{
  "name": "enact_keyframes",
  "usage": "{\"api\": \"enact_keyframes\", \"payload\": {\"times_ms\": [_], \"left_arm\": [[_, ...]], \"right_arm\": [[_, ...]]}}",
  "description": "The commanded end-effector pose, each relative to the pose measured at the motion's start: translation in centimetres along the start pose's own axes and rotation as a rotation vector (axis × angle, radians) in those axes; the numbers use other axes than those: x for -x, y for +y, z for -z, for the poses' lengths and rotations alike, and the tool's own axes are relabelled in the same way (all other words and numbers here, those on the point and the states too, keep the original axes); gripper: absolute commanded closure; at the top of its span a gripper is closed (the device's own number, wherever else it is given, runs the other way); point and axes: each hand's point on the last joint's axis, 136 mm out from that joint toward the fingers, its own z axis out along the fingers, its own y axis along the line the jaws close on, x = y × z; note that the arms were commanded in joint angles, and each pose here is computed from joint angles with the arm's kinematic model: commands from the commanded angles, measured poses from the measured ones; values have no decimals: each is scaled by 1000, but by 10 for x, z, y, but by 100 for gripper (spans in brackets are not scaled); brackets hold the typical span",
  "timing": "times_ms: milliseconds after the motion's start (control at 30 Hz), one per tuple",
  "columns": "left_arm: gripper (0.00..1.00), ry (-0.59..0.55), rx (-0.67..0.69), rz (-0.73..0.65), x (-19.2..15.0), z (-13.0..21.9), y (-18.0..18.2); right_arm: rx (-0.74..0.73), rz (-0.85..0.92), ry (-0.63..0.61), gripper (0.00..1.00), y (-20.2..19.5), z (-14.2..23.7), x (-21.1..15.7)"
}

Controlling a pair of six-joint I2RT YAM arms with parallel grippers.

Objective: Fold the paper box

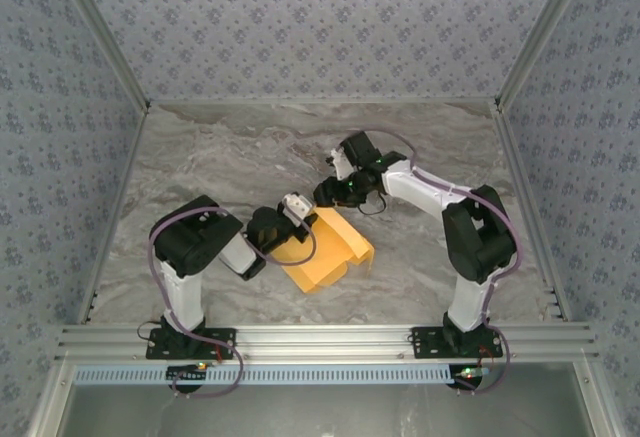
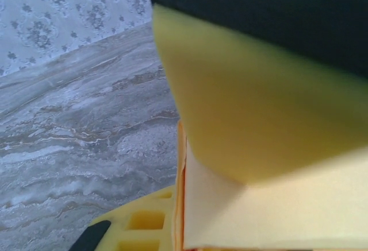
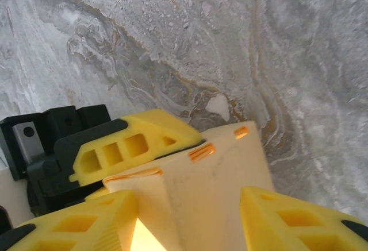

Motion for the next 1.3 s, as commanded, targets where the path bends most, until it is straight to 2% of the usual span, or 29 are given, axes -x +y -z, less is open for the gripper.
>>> {"api": "enact_keyframes", "payload": {"times_ms": [0,300,367,467,600,667,733,800,900,1033,1133,1267], "left_arm": [[99,37,105,18,-13,-10,15],[100,9,97,9,-4,0,13],[100,8,116,8,-2,5,17],[100,12,142,14,1,11,23],[100,7,174,34,7,22,34],[100,8,188,51,10,27,40],[100,19,194,80,11,30,48],[100,20,202,115,13,34,55],[100,3,215,153,18,41,64],[100,13,224,183,20,48,74],[100,1,242,211,22,58,86],[100,13,227,214,23,66,90]], "right_arm": [[-5,-88,74,48,5,-17,-35],[7,-49,-35,46,-5,12,-17],[25,3,-98,44,-6,26,-10],[76,110,-208,35,-2,53,0],[125,291,-361,28,15,92,3],[85,342,-455,26,11,110,1],[-46,368,-588,24,-9,130,5],[-199,493,-742,23,-30,145,1],[-267,665,-898,22,-38,155,-15],[-178,838,-765,24,-28,124,-36],[-169,855,-753,26,-33,114,-37],[-105,935,-677,31,-28,97,-41]]}}
